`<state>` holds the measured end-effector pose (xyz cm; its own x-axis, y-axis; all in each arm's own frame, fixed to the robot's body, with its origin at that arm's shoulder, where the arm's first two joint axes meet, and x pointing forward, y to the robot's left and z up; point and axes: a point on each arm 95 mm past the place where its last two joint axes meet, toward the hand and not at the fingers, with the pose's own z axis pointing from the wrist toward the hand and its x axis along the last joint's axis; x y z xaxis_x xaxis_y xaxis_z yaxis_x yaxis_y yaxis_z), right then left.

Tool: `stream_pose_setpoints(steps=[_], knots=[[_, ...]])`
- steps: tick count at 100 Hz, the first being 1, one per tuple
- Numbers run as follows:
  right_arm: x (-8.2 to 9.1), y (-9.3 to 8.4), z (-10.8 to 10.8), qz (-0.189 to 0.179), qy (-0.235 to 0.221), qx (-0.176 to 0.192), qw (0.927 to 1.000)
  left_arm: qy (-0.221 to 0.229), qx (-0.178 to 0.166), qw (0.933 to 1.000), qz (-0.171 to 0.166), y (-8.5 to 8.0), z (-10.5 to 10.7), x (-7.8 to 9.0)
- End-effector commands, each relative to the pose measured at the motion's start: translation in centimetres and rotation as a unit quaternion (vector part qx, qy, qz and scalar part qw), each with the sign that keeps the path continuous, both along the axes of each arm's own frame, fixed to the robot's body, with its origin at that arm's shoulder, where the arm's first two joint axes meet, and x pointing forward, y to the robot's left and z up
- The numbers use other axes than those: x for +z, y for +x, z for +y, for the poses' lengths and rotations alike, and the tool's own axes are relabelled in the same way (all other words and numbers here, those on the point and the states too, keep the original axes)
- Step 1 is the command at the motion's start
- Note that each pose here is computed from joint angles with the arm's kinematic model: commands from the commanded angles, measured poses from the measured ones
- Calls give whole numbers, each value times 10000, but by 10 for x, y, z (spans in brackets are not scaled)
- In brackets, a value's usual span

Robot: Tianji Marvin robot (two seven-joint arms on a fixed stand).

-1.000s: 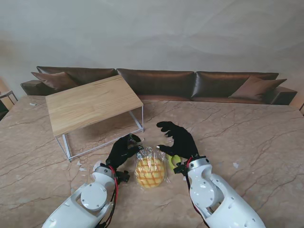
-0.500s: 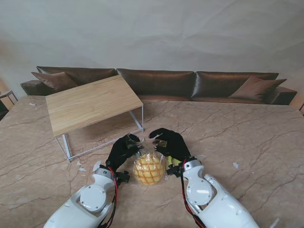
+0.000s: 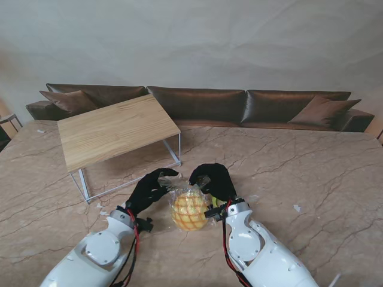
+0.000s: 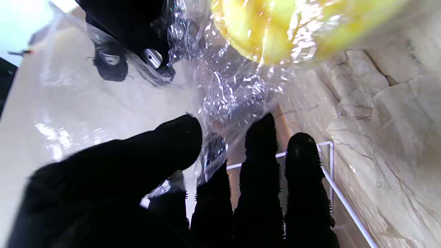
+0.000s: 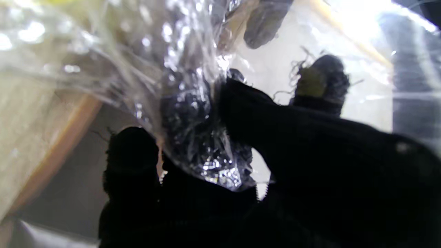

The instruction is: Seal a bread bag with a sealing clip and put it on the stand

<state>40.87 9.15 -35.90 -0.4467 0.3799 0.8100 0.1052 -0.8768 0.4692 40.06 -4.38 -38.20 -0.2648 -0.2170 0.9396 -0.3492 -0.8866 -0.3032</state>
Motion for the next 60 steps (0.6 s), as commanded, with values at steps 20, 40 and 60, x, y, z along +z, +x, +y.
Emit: stream_pose_setpoints(steps=[20, 40, 60], knots=[[1, -8, 3, -437, -214, -99, 9988, -419, 110, 9990, 107, -3, 37, 12], [3, -13, 7, -814, -525, -23, 9953, -22, 390, 9990, 216, 1, 28, 36], [6, -16, 11, -1026, -683, 42, 9924, 1092, -115, 9930, 425, 3, 13, 47]])
